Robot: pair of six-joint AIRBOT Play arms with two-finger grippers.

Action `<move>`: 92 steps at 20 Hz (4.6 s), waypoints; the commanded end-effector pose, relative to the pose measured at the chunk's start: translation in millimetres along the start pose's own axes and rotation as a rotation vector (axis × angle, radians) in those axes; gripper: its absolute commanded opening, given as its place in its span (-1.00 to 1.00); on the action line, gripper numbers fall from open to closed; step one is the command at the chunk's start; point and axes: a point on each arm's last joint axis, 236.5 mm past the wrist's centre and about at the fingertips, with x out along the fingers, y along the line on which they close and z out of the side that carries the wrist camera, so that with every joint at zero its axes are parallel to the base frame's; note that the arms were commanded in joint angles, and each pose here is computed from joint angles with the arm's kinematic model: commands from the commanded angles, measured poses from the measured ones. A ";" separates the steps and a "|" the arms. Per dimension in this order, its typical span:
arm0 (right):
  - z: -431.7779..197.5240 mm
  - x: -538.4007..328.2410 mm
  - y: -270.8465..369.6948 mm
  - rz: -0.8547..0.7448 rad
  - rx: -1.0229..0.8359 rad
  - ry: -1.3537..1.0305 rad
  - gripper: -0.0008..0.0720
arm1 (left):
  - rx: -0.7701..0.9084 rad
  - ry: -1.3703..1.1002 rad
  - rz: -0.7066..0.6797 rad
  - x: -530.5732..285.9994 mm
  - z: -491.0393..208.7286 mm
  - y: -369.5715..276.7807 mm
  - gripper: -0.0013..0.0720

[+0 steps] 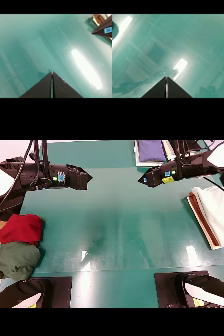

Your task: Fold the shirts.

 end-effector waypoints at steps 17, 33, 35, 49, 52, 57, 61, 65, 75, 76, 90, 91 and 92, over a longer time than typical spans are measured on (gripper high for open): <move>-7.3 -0.1 2.8 0.010 0.000 0.031 -0.92 | 0.050 -0.023 0.188 -14.3 9.2 54.3 -0.90; -11.1 -0.3 3.8 0.014 0.000 0.047 -0.92 | -0.484 0.566 0.915 -143.6 -291.1 348.4 0.85; -10.9 -0.4 3.9 0.015 0.000 0.047 -0.92 | -0.485 0.570 0.918 -142.1 -301.3 350.6 0.85; 96.6 -122.4 0.2 -0.146 -0.063 -0.486 -0.92 | -0.052 -0.171 0.664 -207.2 22.0 161.6 -0.91; 103.6 -157.1 -15.2 -0.203 -0.064 -0.485 -0.92 | 0.055 -0.237 0.452 -179.0 51.6 87.5 -0.91; 100.6 -178.1 -44.1 -0.257 -0.043 -0.396 -0.92 | 0.129 -0.026 0.176 -54.7 15.1 4.7 -0.91; 95.0 -168.8 -56.1 -0.249 -0.025 -0.330 -0.92 | 0.220 0.171 -0.015 63.2 -54.6 -70.5 -0.91; 83.7 -150.6 -70.1 -0.239 0.014 -0.283 -0.69 | 0.228 0.232 -0.145 130.4 -103.2 -117.8 0.12; -116.9 -84.8 -174.4 -0.201 0.528 0.175 0.08 | -0.133 0.333 0.299 58.0 -70.7 145.5 0.56; -147.3 -72.4 -182.2 -0.190 0.607 0.214 0.08 | -0.164 0.344 0.327 51.6 -75.7 163.0 0.56; -291.2 48.2 -175.2 -0.140 0.770 0.463 0.06 | -0.257 0.413 0.393 41.8 -110.6 206.0 0.56; -290.0 50.1 -174.2 -0.140 0.759 0.461 -0.03 | -0.257 0.412 0.393 42.0 -110.5 206.2 0.56; -289.3 51.5 -173.1 -0.134 0.731 0.462 -0.33 | -0.255 0.409 0.395 42.1 -110.0 206.9 0.56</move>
